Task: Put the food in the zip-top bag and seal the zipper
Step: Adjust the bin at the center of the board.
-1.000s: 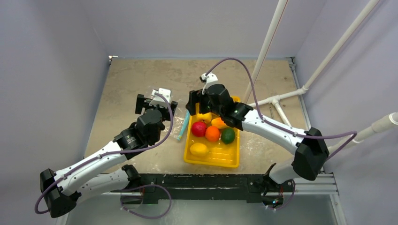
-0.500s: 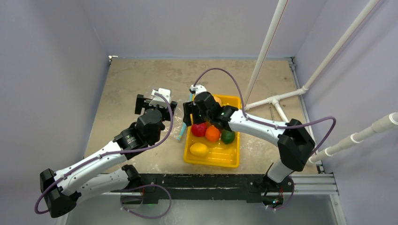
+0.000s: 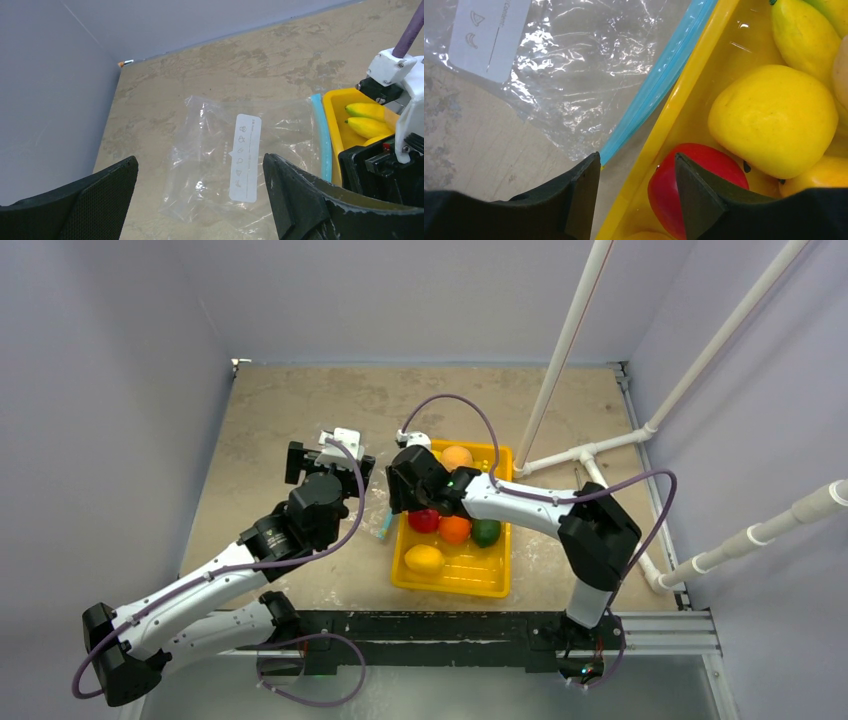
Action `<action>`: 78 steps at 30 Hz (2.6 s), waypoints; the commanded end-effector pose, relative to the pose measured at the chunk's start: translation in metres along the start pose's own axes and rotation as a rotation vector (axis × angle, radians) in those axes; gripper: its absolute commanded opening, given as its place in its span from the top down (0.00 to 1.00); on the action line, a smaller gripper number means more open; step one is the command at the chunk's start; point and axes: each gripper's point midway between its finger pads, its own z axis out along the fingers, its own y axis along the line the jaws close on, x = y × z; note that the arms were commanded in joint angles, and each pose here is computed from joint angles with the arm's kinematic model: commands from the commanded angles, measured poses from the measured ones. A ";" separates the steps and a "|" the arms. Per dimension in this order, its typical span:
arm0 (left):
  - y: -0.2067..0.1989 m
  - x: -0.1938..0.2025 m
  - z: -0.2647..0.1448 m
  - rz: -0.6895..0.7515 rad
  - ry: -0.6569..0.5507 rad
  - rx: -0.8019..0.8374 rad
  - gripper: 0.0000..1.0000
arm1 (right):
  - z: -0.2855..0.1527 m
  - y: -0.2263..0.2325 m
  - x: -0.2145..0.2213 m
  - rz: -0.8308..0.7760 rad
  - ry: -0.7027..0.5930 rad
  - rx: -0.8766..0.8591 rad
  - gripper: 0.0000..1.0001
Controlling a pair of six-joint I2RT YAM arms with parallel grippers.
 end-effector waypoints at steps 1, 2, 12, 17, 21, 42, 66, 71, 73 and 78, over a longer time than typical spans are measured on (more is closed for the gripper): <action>0.005 -0.021 -0.004 -0.077 -0.039 -0.005 0.06 | 0.002 0.002 -0.021 0.054 -0.058 0.043 0.43; 0.006 -0.021 -0.004 -0.076 -0.038 -0.005 0.06 | 0.004 0.002 -0.020 0.056 -0.053 0.047 0.44; 0.004 -0.021 -0.003 -0.076 -0.036 -0.002 0.06 | 0.015 -0.005 -0.011 0.072 -0.043 0.093 0.57; 0.004 -0.021 -0.003 -0.074 -0.035 0.001 0.06 | 0.017 -0.009 -0.005 0.065 -0.032 0.107 0.69; 0.003 -0.021 -0.003 -0.074 -0.034 0.002 0.06 | 0.016 -0.009 -0.002 0.059 -0.029 0.114 0.81; -0.003 -0.013 0.002 -0.041 -0.009 0.000 0.07 | 0.005 -0.052 0.010 0.034 -0.038 0.245 1.00; -0.010 -0.008 0.006 -0.004 0.012 0.006 0.07 | -0.004 -0.135 -0.036 0.077 -0.132 0.297 1.00; -0.010 -0.007 0.007 -0.001 0.013 0.006 0.07 | -0.005 -0.127 -0.049 0.094 -0.164 0.272 0.81; -0.009 -0.007 0.006 -0.001 0.013 0.003 0.07 | -0.010 -0.122 -0.055 0.102 -0.180 0.256 0.75; -0.008 -0.007 0.006 -0.001 0.012 -0.003 0.07 | -0.025 -0.109 -0.076 0.107 -0.222 0.242 0.62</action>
